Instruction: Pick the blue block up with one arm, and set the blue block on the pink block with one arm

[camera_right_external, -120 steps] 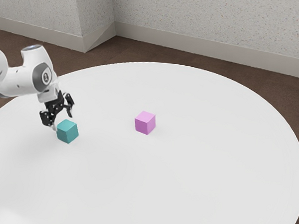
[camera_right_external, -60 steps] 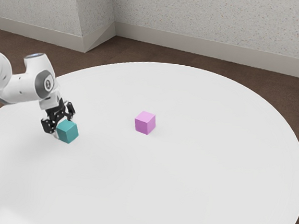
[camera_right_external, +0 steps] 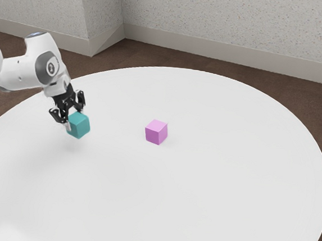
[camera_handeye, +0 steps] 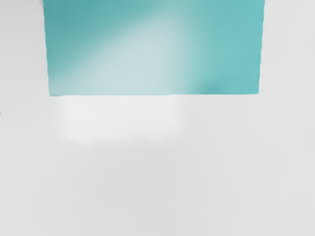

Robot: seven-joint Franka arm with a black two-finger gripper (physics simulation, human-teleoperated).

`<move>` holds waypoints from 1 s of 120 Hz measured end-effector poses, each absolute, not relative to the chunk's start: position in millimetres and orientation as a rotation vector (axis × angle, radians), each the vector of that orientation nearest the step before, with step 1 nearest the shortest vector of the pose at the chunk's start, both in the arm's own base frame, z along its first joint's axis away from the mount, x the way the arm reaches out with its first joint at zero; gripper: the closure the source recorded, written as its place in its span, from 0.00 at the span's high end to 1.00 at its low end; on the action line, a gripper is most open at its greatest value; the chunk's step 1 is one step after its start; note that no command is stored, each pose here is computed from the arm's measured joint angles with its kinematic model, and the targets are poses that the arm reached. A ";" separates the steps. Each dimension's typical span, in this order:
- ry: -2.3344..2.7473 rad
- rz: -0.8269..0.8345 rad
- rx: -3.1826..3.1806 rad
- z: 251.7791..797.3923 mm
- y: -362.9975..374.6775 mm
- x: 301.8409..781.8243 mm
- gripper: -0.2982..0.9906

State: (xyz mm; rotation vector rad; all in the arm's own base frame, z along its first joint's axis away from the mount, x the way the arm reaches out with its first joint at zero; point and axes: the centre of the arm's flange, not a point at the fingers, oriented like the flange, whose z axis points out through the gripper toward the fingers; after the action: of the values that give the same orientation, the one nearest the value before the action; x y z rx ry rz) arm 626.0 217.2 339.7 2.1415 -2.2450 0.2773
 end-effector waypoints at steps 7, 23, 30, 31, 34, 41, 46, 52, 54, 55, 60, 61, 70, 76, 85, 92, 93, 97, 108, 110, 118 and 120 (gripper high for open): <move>-2.266 0.287 2.096 345.9 195.1 631.2 0.47; -2.325 0.289 2.000 355.4 142.0 646.5 0.45; -2.354 0.293 1.968 361.5 120.2 653.4 0.43; -2.358 0.294 1.964 362.4 117.3 654.3 0.43; -2.365 0.295 1.956 364.5 110.9 656.2 0.42; -2.374 0.298 1.947 368.6 101.5 659.1 0.41; -2.382 0.304 1.944 372.8 96.4 661.7 0.41; -2.389 0.314 1.948 378.9 93.4 665.2 0.40; -2.393 0.319 1.950 381.8 92.3 666.8 0.40; -2.395 0.322 1.949 383.2 91.2 667.6 0.40; -2.407 0.333 1.948 389.6 86.0 671.3 0.40; -2.410 0.336 1.947 390.7 84.6 672.3 0.40; -2.442 0.360 1.931 401.4 68.0 681.6 0.40; -2.452 0.371 1.926 406.5 59.5 685.3 0.40; -2.445 0.383 1.943 408.8 56.8 691.5 0.40; -2.433 0.394 1.962 408.5 55.7 697.3 0.40; -2.431 0.396 1.966 408.6 55.7 698.5 0.40; -2.427 0.407 1.974 407.9 53.1 705.3 0.40; -2.414 0.439 2.006 405.2 52.2 724.2 0.41; -2.411 0.445 2.013 405.2 53.2 727.4 0.41; -2.397 0.467 2.043 403.4 58.3 738.9 0.41; -2.394 0.473 2.049 403.3 59.1 741.6 0.41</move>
State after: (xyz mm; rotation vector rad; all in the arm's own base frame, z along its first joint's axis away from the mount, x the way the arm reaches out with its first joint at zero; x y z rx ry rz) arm 741.6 59.1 403.3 2.0493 -2.3939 0.4728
